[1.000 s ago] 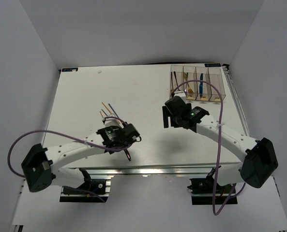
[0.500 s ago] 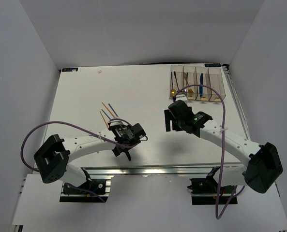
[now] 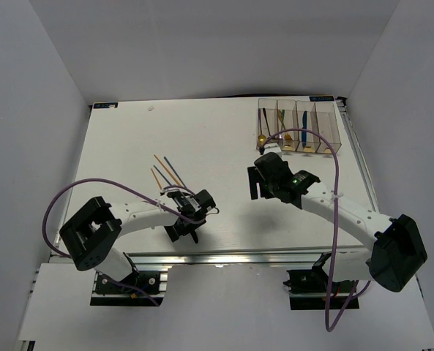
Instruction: Sort the eating utensils into containers
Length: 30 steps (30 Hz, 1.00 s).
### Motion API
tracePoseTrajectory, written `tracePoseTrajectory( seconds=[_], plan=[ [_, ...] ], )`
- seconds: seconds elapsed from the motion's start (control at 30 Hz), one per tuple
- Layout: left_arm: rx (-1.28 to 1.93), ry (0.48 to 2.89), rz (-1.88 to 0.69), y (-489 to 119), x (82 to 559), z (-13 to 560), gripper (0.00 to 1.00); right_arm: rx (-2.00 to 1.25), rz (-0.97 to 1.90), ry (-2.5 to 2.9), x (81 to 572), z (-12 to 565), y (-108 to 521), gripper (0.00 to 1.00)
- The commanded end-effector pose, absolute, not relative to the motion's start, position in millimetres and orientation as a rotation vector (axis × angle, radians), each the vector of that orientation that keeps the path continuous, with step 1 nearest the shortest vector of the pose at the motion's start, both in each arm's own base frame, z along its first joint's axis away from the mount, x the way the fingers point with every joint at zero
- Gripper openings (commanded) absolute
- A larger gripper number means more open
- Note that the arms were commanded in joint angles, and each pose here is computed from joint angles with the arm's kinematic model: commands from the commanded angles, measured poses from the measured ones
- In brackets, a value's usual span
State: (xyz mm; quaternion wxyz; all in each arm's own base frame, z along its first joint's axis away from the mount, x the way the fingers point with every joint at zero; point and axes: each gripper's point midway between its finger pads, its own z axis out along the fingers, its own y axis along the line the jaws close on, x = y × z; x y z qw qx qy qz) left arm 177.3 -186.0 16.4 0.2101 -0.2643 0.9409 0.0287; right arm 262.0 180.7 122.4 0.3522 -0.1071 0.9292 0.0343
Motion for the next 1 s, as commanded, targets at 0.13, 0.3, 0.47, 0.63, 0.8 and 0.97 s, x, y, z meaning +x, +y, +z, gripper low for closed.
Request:
tracePoseTrajectory(
  seconds=[0.13, 0.3, 0.47, 0.63, 0.8, 0.97],
  plan=[
    [-0.732, 2.674, 0.085, -187, 172, 4, 0.79, -0.276, 0.072, 2.359, 269, 128, 178, 0.82],
    [-0.709, 2.756, 0.145, -188, 160, -2, 0.69, -0.274, 0.098, 2.363, 269, 131, 183, 0.80],
    [-0.707, 2.776, 0.135, -190, 157, -12, 0.60, -0.283, 0.149, 2.357, 264, 134, 186, 0.79],
    [-0.716, 2.806, 0.134, -191, 152, -19, 0.38, -0.303, 0.167, 2.332, 267, 147, 190, 0.79],
    [-0.741, 2.792, 0.132, -185, 148, -21, 0.32, -0.318, 0.186, 2.322, 267, 153, 193, 0.78],
    [-0.711, 2.792, 0.082, -182, 143, -27, 0.00, -0.349, 0.255, 2.312, 261, 151, 200, 0.78]
  ],
)
